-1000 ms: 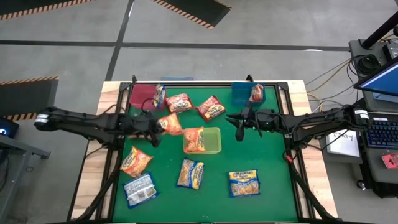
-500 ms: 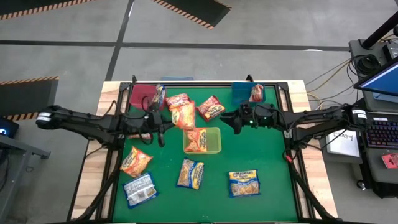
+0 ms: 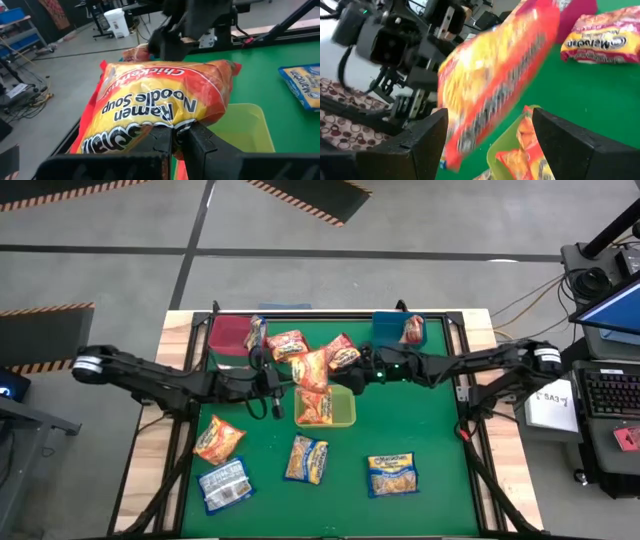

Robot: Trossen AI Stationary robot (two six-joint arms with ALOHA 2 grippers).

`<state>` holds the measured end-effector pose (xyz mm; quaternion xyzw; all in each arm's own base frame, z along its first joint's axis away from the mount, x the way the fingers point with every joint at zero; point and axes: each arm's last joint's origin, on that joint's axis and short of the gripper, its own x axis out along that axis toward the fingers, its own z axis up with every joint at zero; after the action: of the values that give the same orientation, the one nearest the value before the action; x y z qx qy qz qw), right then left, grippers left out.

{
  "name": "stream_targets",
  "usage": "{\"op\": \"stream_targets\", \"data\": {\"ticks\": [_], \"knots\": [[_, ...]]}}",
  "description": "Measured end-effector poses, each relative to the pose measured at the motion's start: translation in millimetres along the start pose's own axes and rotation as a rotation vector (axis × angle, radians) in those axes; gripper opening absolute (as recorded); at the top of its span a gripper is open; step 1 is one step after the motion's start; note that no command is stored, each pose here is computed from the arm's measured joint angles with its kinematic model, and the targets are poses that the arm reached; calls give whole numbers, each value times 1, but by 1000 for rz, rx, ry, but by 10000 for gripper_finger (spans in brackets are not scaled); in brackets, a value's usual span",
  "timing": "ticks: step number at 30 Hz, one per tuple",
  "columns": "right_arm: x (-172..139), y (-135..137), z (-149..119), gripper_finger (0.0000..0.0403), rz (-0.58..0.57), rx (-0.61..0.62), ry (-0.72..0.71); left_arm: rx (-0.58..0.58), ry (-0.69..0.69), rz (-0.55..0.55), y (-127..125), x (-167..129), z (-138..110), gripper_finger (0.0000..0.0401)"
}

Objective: Sort Maruchan noodles
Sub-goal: Put the orange noodle pack into the yellow bin

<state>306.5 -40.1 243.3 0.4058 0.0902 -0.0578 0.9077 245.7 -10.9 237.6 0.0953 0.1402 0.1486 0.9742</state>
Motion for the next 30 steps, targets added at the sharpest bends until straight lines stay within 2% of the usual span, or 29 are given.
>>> {"op": "stream_targets", "data": {"ticks": [5,10,15,25,30], "knots": [[13,-3,2,267,15,0,19,9,-10,-19,-7,5,8,4],[20,2,5,255,116,-7,21,37,-5,-29,-12,10,12,4],[23,6,8,242,159,-17,12,59,14,-31,-15,18,11,4],[24,4,7,204,155,-30,19,66,27,8,-17,24,14,6],[25,4,7,164,155,-35,18,47,36,11,-17,23,14,11]]}}
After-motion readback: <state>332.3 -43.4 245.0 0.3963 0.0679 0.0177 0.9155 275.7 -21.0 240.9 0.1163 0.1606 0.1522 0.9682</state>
